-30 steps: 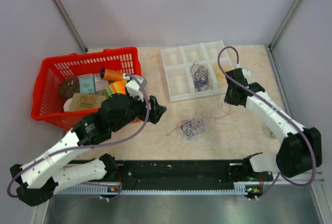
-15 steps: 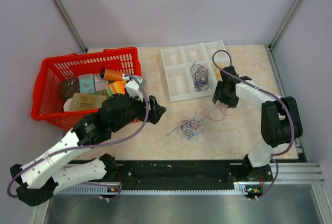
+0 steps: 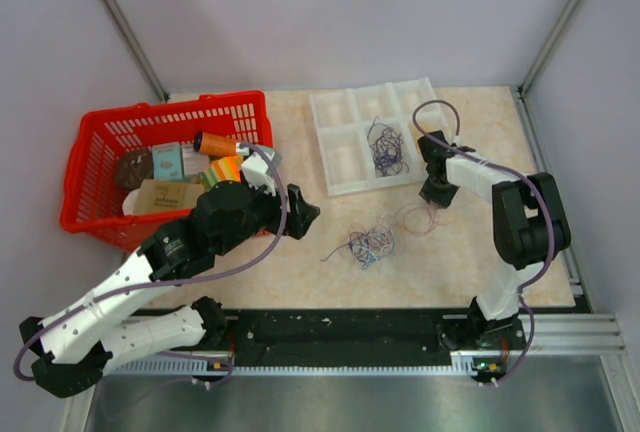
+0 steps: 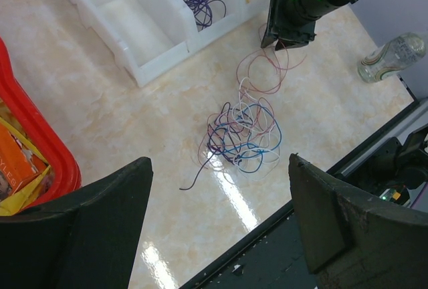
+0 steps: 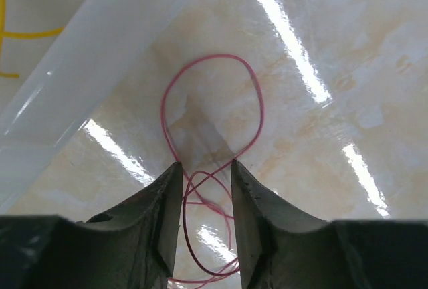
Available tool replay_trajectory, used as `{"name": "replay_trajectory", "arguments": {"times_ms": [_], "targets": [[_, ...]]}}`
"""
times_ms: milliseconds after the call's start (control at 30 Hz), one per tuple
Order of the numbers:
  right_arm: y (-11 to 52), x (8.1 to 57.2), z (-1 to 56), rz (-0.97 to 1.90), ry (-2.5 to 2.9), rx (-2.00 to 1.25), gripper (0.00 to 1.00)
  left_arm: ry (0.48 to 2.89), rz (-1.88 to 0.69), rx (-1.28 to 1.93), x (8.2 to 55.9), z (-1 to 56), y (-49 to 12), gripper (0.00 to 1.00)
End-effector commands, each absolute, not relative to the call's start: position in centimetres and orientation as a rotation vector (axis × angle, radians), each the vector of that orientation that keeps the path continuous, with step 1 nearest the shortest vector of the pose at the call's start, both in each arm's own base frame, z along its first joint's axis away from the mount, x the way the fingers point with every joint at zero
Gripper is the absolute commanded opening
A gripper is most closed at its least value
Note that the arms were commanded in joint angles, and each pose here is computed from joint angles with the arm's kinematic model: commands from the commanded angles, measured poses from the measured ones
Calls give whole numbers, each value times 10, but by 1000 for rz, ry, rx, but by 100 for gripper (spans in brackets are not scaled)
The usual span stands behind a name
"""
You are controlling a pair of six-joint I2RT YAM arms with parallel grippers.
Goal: Untangle the cables
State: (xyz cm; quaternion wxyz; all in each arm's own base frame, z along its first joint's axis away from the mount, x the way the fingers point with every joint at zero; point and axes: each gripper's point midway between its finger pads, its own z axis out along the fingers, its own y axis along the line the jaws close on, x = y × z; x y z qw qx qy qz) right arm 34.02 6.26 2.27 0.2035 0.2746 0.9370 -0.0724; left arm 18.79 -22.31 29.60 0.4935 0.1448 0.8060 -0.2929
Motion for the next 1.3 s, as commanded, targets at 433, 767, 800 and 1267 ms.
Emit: {"name": "replay_trajectory", "arguments": {"times_ms": [433, 767, 800, 1267], "targets": [[92, 351, 192, 87, 2267, 382, 0, 1933, -727, 271, 190, 307, -218, 84], [189, 392, 356, 441, 1919, 150, 0, 1923, -638, 127, 202, 290, -196, 84], [195, 399, 361, 455, 1901, 157, 0, 1926, -634, 105, 202, 287, -194, 84], [285, 463, 277, 415, 1937, -85, 0, 1900, -810, 14, 187, 308, -197, 85]]}}
